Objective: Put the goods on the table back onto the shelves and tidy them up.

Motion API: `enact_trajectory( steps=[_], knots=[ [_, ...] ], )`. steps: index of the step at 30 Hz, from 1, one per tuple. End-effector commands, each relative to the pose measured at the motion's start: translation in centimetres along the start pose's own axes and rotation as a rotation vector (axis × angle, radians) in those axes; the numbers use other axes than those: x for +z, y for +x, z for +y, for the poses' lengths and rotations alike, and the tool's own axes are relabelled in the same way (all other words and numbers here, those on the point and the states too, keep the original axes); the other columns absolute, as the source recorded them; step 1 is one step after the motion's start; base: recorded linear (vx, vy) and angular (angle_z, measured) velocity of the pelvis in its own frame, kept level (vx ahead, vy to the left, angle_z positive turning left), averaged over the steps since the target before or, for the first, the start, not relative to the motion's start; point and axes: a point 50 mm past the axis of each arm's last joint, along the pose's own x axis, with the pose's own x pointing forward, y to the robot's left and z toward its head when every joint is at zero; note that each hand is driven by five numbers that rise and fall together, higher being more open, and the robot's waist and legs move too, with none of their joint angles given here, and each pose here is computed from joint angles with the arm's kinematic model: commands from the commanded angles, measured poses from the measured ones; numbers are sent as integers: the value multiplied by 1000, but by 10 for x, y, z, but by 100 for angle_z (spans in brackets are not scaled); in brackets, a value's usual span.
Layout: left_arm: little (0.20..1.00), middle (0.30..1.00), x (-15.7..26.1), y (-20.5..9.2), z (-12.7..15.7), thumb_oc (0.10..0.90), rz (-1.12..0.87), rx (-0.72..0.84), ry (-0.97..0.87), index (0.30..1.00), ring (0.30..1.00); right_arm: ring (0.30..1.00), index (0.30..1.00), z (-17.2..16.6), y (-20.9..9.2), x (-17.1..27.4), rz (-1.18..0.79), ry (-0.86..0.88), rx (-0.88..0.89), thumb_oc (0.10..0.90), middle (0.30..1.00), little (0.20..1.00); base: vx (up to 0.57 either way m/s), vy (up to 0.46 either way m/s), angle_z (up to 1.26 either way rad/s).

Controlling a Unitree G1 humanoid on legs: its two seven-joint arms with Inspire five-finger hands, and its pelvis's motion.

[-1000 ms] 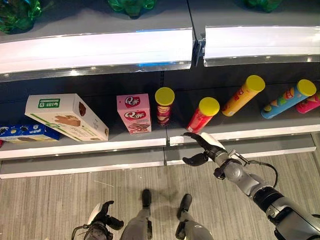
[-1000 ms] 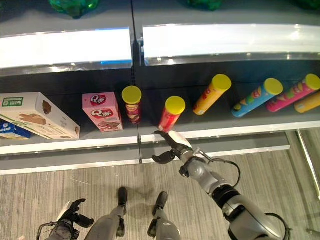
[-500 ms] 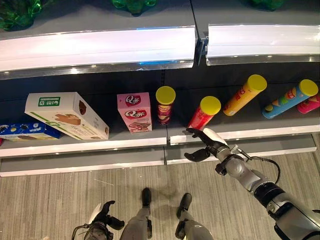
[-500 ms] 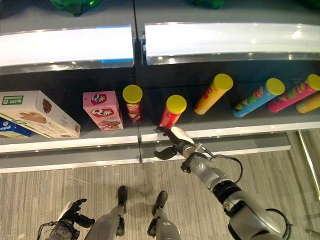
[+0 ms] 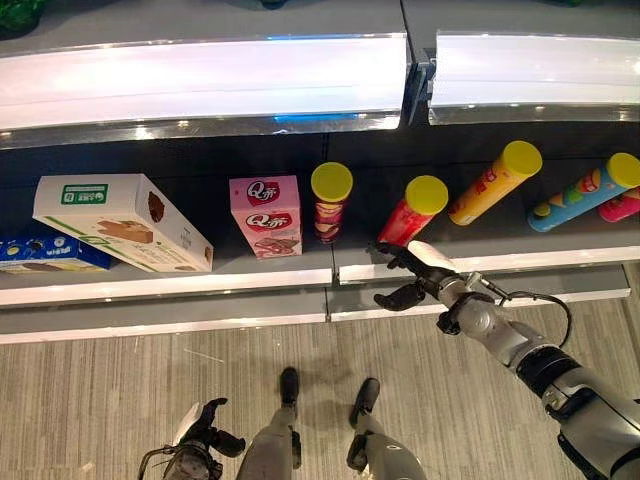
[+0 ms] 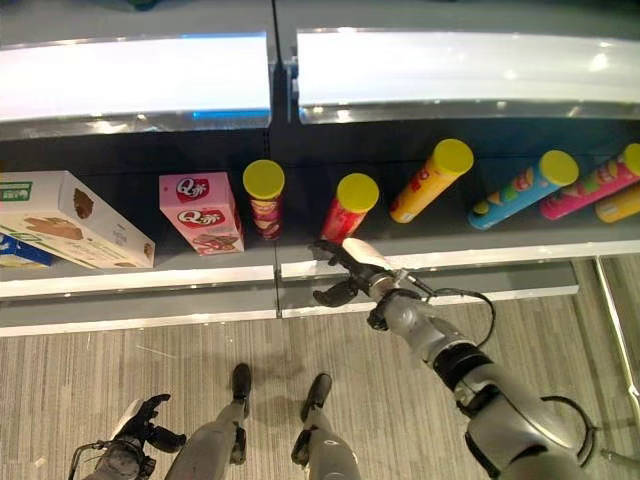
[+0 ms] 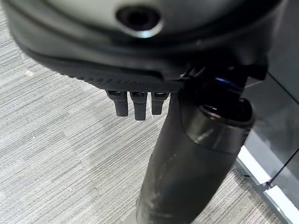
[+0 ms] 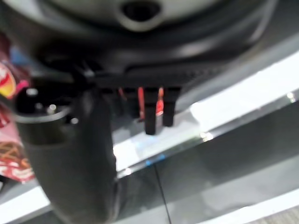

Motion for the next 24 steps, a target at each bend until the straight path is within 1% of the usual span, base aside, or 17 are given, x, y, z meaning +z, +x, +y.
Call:
enact_trajectory(
  steps=[1,14,20,24],
  knots=[
    [900,900,-24,-4,17,800,54,18,33,900,900,900,900,-35,8,11,-56,-49,-109,800,900,900,0,0,0],
    [900,900,-24,-4,23,800,51,30,34,900,900,900,900,-43,16,24,-90,-59,-128,800,900,900,0,0,0],
    [900,900,-24,-3,28,800,45,43,30,900,900,900,900,-64,25,32,-86,-72,-190,800,900,900,1,0,1],
    [900,900,-25,-3,31,800,48,47,33,900,900,900,900,-59,26,34,-92,-73,-180,800,900,900,0,0,0]
  ],
)
